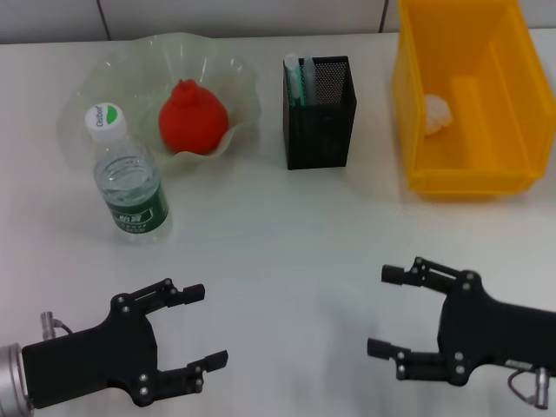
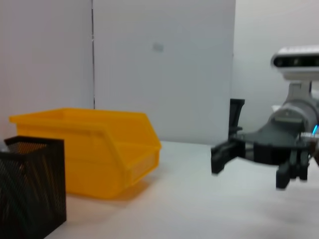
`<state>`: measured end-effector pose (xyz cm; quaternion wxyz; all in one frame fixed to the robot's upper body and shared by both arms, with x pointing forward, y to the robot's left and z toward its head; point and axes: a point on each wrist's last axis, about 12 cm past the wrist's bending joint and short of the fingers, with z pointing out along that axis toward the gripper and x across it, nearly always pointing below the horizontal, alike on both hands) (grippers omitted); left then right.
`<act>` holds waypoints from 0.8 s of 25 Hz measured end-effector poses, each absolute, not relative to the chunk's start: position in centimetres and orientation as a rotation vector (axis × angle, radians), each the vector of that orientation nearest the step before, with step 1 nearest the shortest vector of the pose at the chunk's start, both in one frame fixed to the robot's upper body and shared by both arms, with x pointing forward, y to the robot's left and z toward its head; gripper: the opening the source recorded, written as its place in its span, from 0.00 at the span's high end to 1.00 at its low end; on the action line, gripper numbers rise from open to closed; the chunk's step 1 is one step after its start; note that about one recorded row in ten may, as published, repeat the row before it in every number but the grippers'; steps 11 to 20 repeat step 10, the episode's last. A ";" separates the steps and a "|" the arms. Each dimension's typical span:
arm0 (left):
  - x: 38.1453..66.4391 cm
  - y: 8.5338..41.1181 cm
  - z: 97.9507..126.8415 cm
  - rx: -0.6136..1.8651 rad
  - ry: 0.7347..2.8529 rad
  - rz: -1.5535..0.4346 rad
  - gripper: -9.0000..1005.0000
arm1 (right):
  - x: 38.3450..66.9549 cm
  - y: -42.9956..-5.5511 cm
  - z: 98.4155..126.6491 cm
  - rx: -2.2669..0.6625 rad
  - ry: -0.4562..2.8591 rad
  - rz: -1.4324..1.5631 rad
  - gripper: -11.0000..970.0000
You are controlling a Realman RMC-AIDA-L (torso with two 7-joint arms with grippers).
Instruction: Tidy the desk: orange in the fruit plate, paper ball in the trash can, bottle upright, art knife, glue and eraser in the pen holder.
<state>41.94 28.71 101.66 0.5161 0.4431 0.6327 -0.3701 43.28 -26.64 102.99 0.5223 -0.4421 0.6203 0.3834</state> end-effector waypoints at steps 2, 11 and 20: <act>41.9 28.6 101.8 1.067 1.505 -0.901 0.20 | 43.0 -26.5 102.6 -1.057 1.486 0.919 0.13; 41.8 28.7 101.8 1.068 1.500 -0.899 0.20 | 43.3 -26.3 102.7 -1.052 1.482 0.923 0.13; 41.8 28.7 101.8 1.068 1.500 -0.899 0.20 | 43.3 -26.3 102.7 -1.052 1.482 0.923 0.13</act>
